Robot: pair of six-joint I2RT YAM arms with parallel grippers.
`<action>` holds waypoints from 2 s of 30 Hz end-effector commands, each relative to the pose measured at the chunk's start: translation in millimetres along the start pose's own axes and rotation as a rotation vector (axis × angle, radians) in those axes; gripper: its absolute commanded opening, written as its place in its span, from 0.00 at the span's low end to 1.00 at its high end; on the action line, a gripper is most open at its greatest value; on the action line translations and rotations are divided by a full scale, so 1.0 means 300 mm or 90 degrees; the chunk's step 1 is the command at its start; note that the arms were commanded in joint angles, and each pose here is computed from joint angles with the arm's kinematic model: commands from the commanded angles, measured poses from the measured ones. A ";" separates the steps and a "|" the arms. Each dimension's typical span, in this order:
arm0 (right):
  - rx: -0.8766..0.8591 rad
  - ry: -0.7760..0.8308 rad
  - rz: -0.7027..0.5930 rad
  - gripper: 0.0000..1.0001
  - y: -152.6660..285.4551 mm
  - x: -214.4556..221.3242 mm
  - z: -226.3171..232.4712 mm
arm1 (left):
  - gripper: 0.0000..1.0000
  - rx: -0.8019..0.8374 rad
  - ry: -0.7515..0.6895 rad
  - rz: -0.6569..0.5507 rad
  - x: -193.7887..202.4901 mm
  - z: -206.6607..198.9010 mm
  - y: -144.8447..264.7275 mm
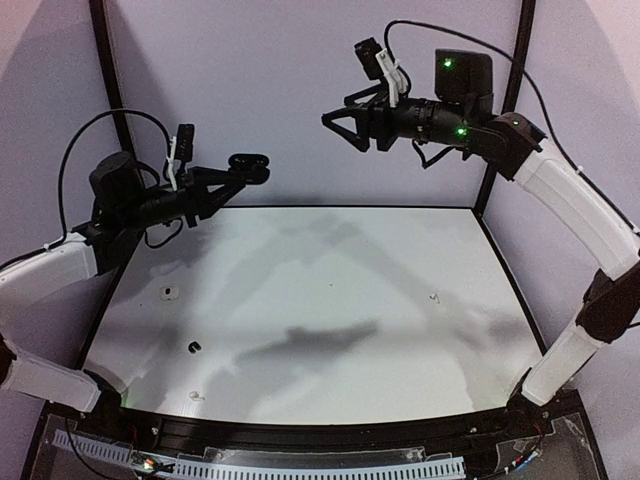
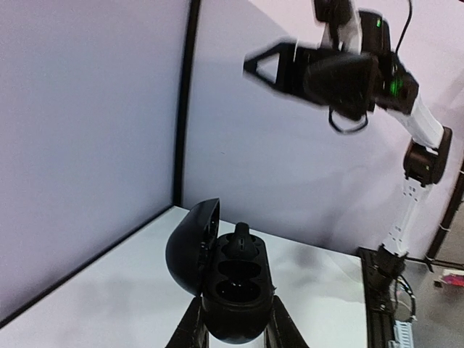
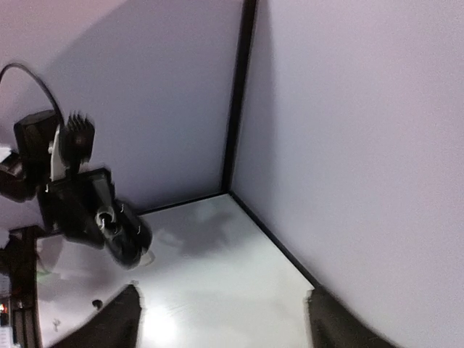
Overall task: Insert the wireless bluetooth earbuds into the charging case
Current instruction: Pick up the left earbud from the center of the board.
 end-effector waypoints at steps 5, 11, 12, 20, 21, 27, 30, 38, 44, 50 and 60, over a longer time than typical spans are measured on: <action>-0.200 -0.118 -0.081 0.99 -0.131 0.083 0.144 | 0.01 -0.032 -0.012 -0.046 -0.063 -0.003 0.130; -0.180 -0.136 0.004 0.92 -0.282 0.225 0.245 | 0.01 -0.076 -0.011 -0.073 -0.069 -0.019 0.222; -0.162 -0.143 0.026 0.91 -0.315 0.255 0.253 | 0.01 -0.090 -0.011 -0.075 -0.063 -0.013 0.232; -0.200 -0.136 0.152 0.81 -0.530 0.493 0.612 | 0.01 -0.211 -0.038 -0.143 -0.097 0.000 0.371; -0.212 -0.132 0.150 0.80 -0.543 0.515 0.669 | 0.01 -0.235 -0.046 -0.154 -0.104 0.003 0.391; -0.229 -0.118 0.181 0.69 -0.672 0.660 0.852 | 0.01 -0.276 -0.062 -0.159 -0.089 -0.008 0.437; -0.217 -0.124 0.234 0.60 -0.741 0.761 0.913 | 0.01 -0.283 -0.058 -0.151 -0.066 -0.011 0.449; -0.200 -0.082 0.247 0.62 -0.788 0.854 1.095 | 0.01 -0.280 -0.057 -0.148 -0.032 -0.012 0.455; -0.175 -0.094 0.260 0.88 -0.820 0.924 1.166 | 0.01 -0.269 -0.048 -0.148 -0.019 -0.011 0.450; -0.106 -0.089 0.288 0.83 -0.841 1.029 1.180 | 0.01 -0.267 -0.038 -0.146 0.003 -0.002 0.448; -0.100 0.005 0.293 0.59 -0.850 1.097 1.260 | 0.01 -0.264 -0.033 -0.140 0.011 0.006 0.442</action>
Point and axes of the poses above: each gripper's point midway between its finger pads, its own y axis back along the fingers, its own z axis along the line the jaws close on, x = y × z, the point moved 4 cm from there along y, back along the fingers, and after that the axes turned 9 degrees about y, right-handed, at the moved point
